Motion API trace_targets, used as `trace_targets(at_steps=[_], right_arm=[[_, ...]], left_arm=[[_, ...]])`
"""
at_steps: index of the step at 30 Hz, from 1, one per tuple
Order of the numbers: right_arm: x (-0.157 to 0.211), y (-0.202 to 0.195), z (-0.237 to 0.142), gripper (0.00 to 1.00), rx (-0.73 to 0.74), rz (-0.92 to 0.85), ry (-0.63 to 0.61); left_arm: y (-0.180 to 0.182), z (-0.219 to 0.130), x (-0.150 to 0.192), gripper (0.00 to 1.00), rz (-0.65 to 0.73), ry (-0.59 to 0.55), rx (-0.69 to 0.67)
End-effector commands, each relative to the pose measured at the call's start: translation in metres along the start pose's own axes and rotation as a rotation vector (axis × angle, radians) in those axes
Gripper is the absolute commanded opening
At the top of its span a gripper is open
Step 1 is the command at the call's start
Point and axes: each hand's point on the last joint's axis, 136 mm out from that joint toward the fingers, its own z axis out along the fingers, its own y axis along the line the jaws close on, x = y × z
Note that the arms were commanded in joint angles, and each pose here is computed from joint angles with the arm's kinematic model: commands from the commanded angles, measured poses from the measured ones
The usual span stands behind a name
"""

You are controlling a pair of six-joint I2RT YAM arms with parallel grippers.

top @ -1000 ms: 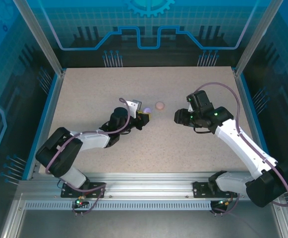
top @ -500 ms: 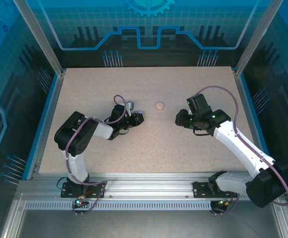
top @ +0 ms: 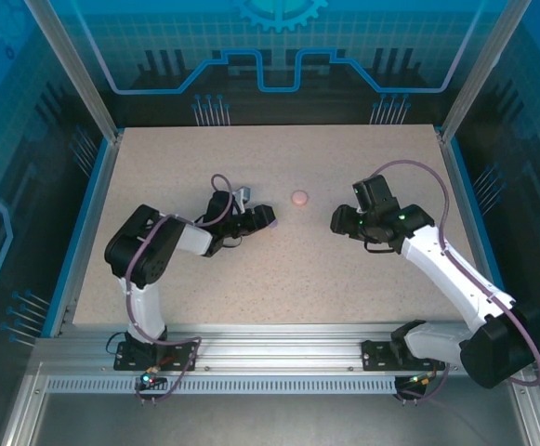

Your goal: Insert the wireless bluetooth earbuds into the charging case

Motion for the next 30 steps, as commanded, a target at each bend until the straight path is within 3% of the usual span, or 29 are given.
trace_targets(at_steps=[1, 2, 3, 8, 14, 18, 23, 30], right_arm=[[-0.016, -0.005, -0.013, 0.81, 0.011, 0.029, -0.05], [-0.019, -0.009, -0.016, 0.94, 0.026, 0.033, -0.06], [-0.021, -0.013, -0.018, 1.0, 0.036, 0.037, -0.07], [-0.042, -0.041, -0.032, 1.0, 0.104, 0.075, -0.144], [-0.077, -0.094, -0.036, 1.0, 0.352, 0.068, -0.32], [-0.098, -0.121, -0.021, 1.0, 0.51, -0.041, -0.481], [-0.099, -0.139, 0.017, 1.0, 0.579, -0.164, -0.515], [-0.097, -0.132, 0.064, 1.0, 0.444, -0.269, -0.623]], left_arm=[[0.034, -0.025, -0.005, 0.83, -0.07, -0.013, -0.158], [0.036, -0.035, -0.008, 0.96, -0.075, -0.026, -0.185], [0.034, -0.045, -0.013, 0.99, -0.069, -0.043, -0.202], [0.014, -0.106, -0.038, 0.99, 0.034, -0.15, -0.3], [-0.006, -0.179, -0.076, 0.99, 0.271, -0.451, -0.424], [-0.009, -0.222, -0.094, 0.99, 0.498, -0.659, -0.53], [0.012, -0.24, -0.101, 0.99, 0.676, -0.678, -0.717], [0.06, -0.233, -0.105, 0.99, 0.634, -0.684, -0.751]])
